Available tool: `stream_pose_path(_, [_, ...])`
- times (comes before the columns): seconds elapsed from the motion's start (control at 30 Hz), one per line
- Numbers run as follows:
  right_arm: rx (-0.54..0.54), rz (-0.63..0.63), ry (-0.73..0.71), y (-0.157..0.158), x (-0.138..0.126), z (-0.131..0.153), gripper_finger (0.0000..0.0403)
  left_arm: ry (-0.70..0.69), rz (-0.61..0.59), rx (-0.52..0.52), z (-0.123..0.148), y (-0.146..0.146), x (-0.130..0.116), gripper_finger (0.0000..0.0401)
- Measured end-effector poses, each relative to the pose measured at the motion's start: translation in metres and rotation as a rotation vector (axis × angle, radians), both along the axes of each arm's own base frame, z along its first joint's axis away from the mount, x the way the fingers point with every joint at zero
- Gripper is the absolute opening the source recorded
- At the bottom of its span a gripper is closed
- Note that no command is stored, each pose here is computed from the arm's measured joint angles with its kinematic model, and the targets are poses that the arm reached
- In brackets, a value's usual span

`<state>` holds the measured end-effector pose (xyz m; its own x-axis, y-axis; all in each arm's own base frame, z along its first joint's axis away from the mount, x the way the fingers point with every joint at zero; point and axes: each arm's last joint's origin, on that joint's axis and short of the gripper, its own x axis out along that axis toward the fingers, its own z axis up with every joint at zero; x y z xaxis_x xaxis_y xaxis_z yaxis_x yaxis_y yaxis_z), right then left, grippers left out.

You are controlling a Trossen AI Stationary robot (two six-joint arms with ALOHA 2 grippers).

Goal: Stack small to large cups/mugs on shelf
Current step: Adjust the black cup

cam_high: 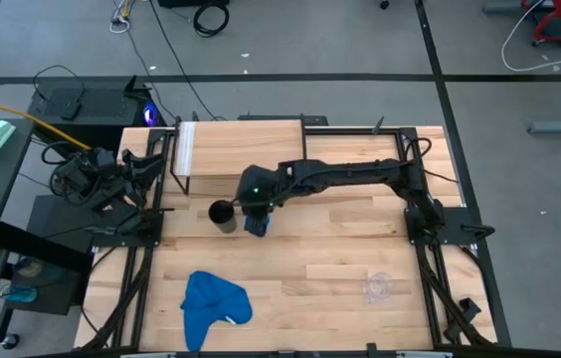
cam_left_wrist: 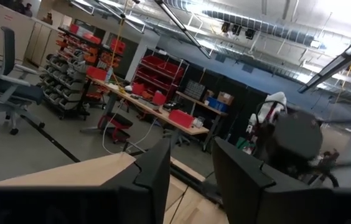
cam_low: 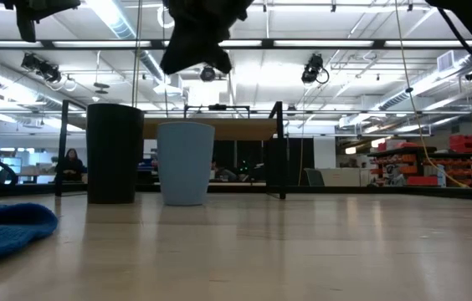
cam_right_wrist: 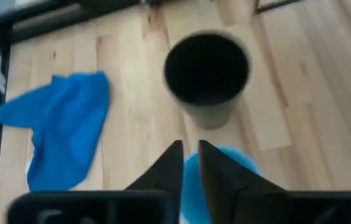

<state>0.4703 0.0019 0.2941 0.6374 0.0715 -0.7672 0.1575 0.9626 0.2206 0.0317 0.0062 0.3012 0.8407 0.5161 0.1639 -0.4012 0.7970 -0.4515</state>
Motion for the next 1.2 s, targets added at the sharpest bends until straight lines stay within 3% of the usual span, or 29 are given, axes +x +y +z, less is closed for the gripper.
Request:
stream_pose_path(0.1, [-0.017,0.015,-0.006,0.000,0.004,-0.005,0.0007,0.002,-0.002,-0.001,-0.001,-0.001,0.000,0.0131])
stream_pose_path(0.27, [-0.017,0.002,-0.052,-0.002,0.012,-0.009,0.0012,0.008,-0.003,-0.001,-0.002,-0.001,0.001,0.0132])
stream_pose_path(0.6, [-0.018,-0.009,0.004,-0.002,0.025,-0.043,0.0004,0.008,-0.006,-0.024,-0.004,-0.003,0.002,0.0130])
stream_pose_path(1.2, [-0.072,-0.096,-0.010,-0.006,0.034,-0.057,0.0001,0.026,-0.009,-0.023,-0.008,-0.005,0.005,0.0131])
